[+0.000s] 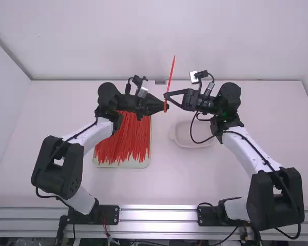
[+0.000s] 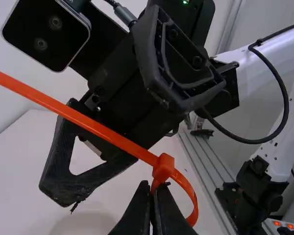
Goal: Fasten the cable tie
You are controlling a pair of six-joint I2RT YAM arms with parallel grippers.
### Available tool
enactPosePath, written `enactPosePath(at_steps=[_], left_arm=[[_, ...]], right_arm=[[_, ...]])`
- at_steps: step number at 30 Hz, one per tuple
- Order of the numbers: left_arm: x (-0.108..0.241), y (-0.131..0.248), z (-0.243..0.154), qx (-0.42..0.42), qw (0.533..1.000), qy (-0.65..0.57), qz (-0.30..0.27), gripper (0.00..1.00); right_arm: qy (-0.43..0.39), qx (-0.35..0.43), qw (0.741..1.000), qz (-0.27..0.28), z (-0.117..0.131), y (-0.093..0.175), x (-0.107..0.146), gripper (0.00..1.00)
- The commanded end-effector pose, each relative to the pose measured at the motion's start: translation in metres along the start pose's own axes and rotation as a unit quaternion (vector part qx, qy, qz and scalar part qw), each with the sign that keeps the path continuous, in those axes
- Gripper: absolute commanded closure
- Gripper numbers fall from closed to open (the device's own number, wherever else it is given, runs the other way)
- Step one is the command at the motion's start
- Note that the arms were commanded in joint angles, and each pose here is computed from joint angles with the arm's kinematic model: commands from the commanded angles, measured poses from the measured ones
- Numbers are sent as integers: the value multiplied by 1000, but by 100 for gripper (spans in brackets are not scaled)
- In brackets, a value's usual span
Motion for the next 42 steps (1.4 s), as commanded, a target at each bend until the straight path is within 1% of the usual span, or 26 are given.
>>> enactPosePath(at_steps=[1, 3, 4, 5, 7, 8, 9, 10, 13, 15, 16, 17, 18, 21, 24, 30, 31, 34, 37, 42], left_arm=[[-5, -3, -1, 4, 1000, -7, -1, 98], [-5, -3, -1, 3, 1000, -7, -2, 98], [-5, -3, -1, 3, 1000, -7, -2, 98], [-5, -3, -1, 3, 1000, -7, -2, 98], [-5, -3, 0, 3, 1000, -7, -2, 98], [-5, -3, -1, 3, 1000, -6, -1, 98], [-5, -3, -1, 3, 1000, -6, -2, 98], [-5, -3, -1, 3, 1000, -6, -2, 98], [-5, -4, -1, 5, 1000, -6, -1, 98], [-5, -5, -1, 5, 1000, -6, -1, 94], [-5, -5, -1, 4, 1000, -6, -2, 75], [-5, -4, -1, 3, 1000, -6, -2, 35], [-5, -4, 0, 3, 1000, -4, -2, 1], [-8, -4, 3, -8, 1000, 23, -11, 1], [-8, -4, 2, -6, 1000, 23, -9, 1], [-15, -4, 7, -10, 999, 46, -6, 1], [-15, -4, 8, -12, 999, 48, -5, 1], [-15, 2, 22, -35, 997, 64, 3, 1], [-11, 4, 35, -67, 993, 96, 5, 1], [6, 9, 53, -114, 984, 134, 22, 1]], right_arm=[[19, -10, 1000, -3, 14, -3, -7, 45], [19, -10, 1000, -3, 14, -4, -7, 51], [19, -9, 1000, -3, 14, -4, -7, 57], [18, -9, 1000, -4, 14, -3, -7, 66], [19, -10, 1000, -2, 14, -3, -6, 79], [18, -11, 1000, -1, 15, -3, -6, 88], [18, -11, 1000, -1, 15, -3, -6, 92], [18, -12, 1000, 0, 15, -3, -6, 99], [19, -12, 1000, 0, 15, -3, -6, 100], [20, -12, 1000, 1, 15, -3, -6, 100], [19, -12, 1000, 1, 15, -3, -5, 100], [18, -12, 1000, 2, 15, -3, -5, 100], [19, -13, 1000, 3, 15, -3, -5, 100], [21, -9, 1000, -1, 12, 4, -9, 100], [22, -3, 1000, -7, 8, 11, -13, 100], [39, 15, 999, -15, -4, 42, -23, 100], [40, 16, 999, -15, -4, 42, -23, 100], [44, 32, 998, -18, -14, 59, -26, 100], [47, 42, 998, -18, -22, 69, -25, 100], [35, 65, 997, -9, -39, 80, -13, 100]])
Point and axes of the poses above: each hand's point on the last joint's axis, 136 mm out from that joint toward the fingers, its own y axis back along the fingers, its own z axis along the line the jaws close on, x = y × z, the point moved 1 cm from there along y, back along the fingers, and after that the axes turned 9 degrees about y, right-handed, at the moved point
